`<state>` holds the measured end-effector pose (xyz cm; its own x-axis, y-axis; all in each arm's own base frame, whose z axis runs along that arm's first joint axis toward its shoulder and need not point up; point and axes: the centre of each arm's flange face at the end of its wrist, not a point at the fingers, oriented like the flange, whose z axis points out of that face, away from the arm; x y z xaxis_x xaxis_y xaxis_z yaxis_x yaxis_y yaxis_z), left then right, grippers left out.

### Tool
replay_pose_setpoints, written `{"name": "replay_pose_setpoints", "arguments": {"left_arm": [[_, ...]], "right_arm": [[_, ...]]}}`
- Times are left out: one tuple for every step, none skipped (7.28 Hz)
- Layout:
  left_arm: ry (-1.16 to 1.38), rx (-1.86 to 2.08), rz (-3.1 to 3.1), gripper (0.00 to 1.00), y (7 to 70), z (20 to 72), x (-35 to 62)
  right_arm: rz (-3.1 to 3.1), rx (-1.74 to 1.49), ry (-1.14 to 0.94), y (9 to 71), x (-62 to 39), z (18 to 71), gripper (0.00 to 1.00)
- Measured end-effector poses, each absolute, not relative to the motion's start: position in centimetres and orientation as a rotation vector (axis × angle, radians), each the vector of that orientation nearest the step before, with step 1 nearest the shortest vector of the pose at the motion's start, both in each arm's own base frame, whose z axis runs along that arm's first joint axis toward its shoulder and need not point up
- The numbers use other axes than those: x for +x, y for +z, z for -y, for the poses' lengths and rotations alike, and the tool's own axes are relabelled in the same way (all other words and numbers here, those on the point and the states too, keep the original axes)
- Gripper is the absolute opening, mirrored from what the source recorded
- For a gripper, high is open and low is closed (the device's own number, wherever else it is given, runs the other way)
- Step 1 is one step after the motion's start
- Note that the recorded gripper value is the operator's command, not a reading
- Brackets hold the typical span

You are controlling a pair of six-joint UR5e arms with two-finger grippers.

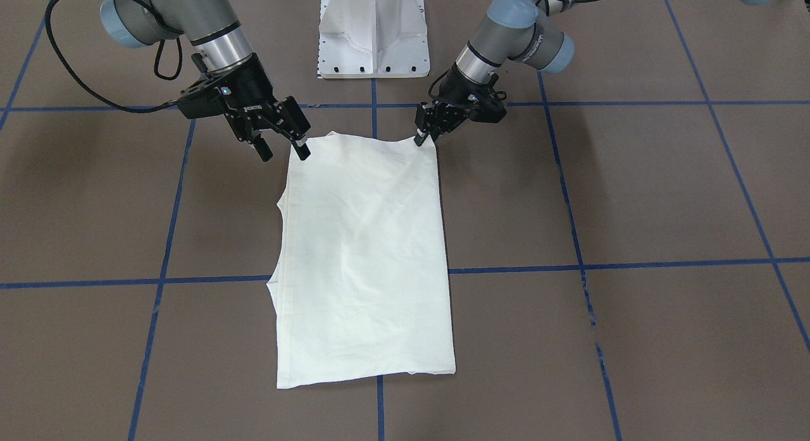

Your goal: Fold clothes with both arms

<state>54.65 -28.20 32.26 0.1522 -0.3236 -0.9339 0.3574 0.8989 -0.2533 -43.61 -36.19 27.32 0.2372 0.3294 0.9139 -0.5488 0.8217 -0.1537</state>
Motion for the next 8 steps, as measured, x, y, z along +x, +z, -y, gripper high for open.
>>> {"name": "replay_pose_setpoints", "arguments": {"left_arm": [[-0.487,0.03,-1.331,0.0,32.2,28.1,54.6],[-0.487,0.03,-1.332,0.0,32.2,28.1,54.6],[-0.489,0.033,-1.333,0.0,32.2,28.1,54.6],[-0.493,0.038,-1.333,0.0,32.2,28.1,54.6],[-0.496,0.042,-1.333,0.0,32.2,28.2,54.5],[-0.498,0.045,-1.334,0.0,32.1,28.2,54.5],[-0.5,0.047,-1.336,0.0,32.1,28.2,54.4],[-0.5,0.048,-1.338,0.0,32.0,28.2,54.4]], "right_arm": [[1.171,0.156,0.662,27.2,-44.7,35.5,0.82],[1.134,0.1,0.712,26.6,-46.3,34.1,0.79],[1.096,0.063,0.756,26.1,-48.3,32.1,0.72],[1.061,0.029,0.8,25.9,-50.2,29.7,0.72],[1.02,-0.01,0.846,25.9,-51.9,27.6,0.72],[0.989,-0.022,0.873,26.0,-53.2,26.3,0.72],[0.968,-0.021,0.897,26.3,-54.3,25.5,0.72],[0.955,-0.016,0.922,26.7,-55.6,25.3,0.72]]}}
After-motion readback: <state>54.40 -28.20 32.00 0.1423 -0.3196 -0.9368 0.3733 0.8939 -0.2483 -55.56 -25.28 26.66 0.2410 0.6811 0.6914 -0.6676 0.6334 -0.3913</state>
